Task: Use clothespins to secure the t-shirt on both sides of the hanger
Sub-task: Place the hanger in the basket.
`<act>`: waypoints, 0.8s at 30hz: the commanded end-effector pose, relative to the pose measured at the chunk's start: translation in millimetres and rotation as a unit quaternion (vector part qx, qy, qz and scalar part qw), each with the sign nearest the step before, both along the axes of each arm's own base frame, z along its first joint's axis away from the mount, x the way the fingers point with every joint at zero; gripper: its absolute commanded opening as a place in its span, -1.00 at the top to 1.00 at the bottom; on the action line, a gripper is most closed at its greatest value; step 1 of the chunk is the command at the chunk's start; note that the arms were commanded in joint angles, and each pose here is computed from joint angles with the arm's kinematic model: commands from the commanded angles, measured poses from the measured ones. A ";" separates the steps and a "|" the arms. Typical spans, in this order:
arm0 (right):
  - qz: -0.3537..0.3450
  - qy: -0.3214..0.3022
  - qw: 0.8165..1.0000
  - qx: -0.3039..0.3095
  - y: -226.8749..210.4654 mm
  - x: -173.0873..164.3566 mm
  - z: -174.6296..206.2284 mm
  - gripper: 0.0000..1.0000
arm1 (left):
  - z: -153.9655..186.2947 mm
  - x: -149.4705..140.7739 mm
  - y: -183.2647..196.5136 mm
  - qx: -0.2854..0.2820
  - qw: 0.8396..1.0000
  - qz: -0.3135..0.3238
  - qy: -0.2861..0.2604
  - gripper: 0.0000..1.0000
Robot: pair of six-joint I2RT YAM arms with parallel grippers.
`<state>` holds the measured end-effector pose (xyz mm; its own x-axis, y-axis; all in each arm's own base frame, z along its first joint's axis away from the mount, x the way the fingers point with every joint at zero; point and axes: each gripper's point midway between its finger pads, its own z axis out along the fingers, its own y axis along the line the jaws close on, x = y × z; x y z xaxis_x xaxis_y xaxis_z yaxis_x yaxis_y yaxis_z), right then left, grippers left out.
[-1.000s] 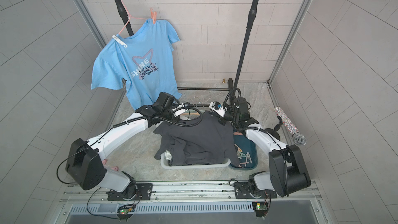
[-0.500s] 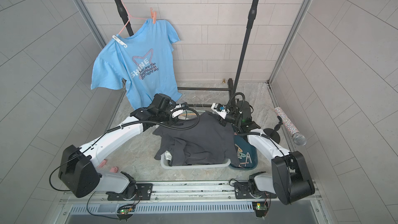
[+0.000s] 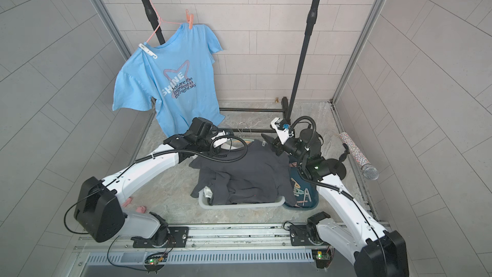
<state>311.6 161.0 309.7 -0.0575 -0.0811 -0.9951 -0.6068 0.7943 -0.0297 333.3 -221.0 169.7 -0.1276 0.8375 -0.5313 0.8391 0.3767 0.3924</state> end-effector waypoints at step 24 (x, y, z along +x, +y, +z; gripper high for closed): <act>-0.488 0.348 0.769 0.220 -148.3 -57.9 -186.1 0.41 | 62.8 -20.9 9.6 -0.130 0.985 0.109 0.004 -0.09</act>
